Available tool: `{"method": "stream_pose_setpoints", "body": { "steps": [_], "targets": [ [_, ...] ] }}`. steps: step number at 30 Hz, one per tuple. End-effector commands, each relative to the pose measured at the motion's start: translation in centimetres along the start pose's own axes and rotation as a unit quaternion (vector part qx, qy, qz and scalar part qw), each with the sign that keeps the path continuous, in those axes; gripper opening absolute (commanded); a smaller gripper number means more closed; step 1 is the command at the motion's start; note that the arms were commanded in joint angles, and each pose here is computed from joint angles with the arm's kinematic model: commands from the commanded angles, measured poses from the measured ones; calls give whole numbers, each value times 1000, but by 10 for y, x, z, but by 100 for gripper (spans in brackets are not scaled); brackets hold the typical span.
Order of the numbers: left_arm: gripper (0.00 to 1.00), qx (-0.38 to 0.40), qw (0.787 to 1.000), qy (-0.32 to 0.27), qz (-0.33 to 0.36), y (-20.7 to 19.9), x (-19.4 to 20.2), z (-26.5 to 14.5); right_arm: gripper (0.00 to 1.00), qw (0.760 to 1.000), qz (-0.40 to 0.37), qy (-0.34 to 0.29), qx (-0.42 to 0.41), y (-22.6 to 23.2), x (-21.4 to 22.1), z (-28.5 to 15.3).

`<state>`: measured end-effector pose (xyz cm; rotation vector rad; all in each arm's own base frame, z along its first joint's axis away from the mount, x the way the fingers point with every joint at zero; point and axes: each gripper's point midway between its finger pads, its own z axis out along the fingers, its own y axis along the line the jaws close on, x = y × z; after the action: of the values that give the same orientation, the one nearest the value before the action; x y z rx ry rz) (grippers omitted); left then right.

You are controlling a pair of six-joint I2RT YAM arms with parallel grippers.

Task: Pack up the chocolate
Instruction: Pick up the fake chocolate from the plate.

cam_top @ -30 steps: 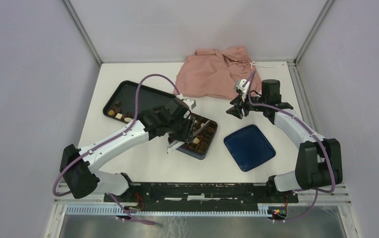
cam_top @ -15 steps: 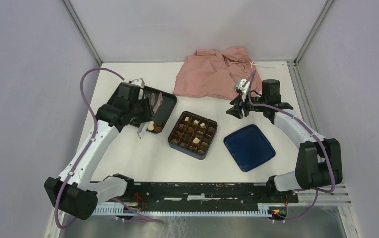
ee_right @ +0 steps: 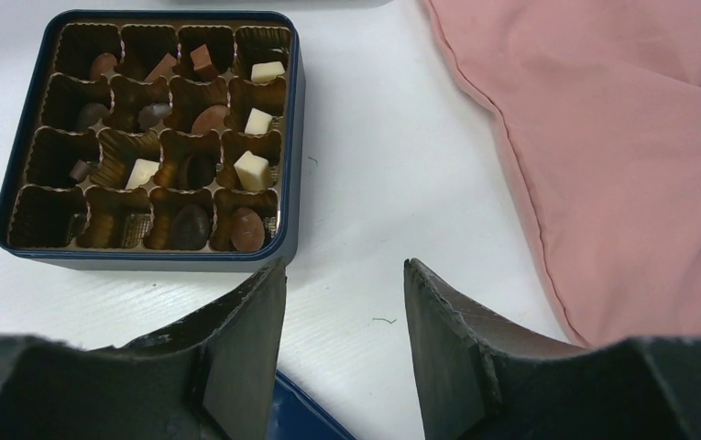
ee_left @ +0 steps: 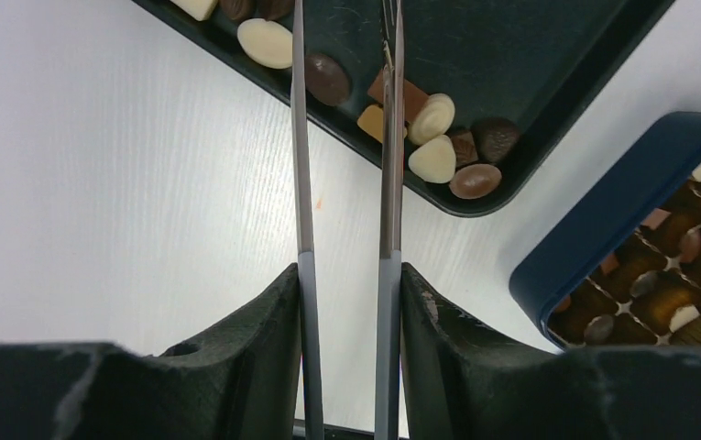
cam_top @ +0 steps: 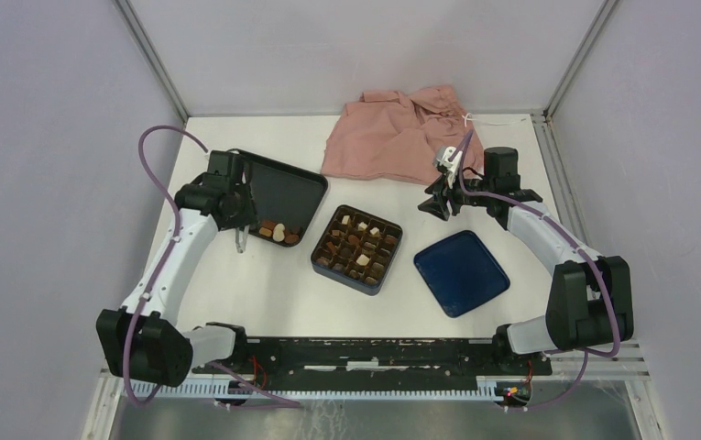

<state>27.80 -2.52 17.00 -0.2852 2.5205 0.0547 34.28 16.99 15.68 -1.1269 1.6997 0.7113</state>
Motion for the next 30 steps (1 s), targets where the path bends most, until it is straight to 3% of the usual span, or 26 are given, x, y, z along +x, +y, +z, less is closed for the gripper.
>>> {"method": "stream_pose_setpoints", "body": {
  "steps": [1, 12, 30],
  "targets": [
    [45, -45, 998, -13, 33, 16, -12, 8, 56, 999, -23, -21, -4, 0, -18, -4],
    [46, -112, 992, 21, 44, 30, -7, 43, 56, 1000, -21, -21, -6, 0, -17, -3],
    [44, -115, 991, 53, 52, 23, -3, 73, 56, 1000, -21, -20, -6, 0, -16, -3]
  ]
}}
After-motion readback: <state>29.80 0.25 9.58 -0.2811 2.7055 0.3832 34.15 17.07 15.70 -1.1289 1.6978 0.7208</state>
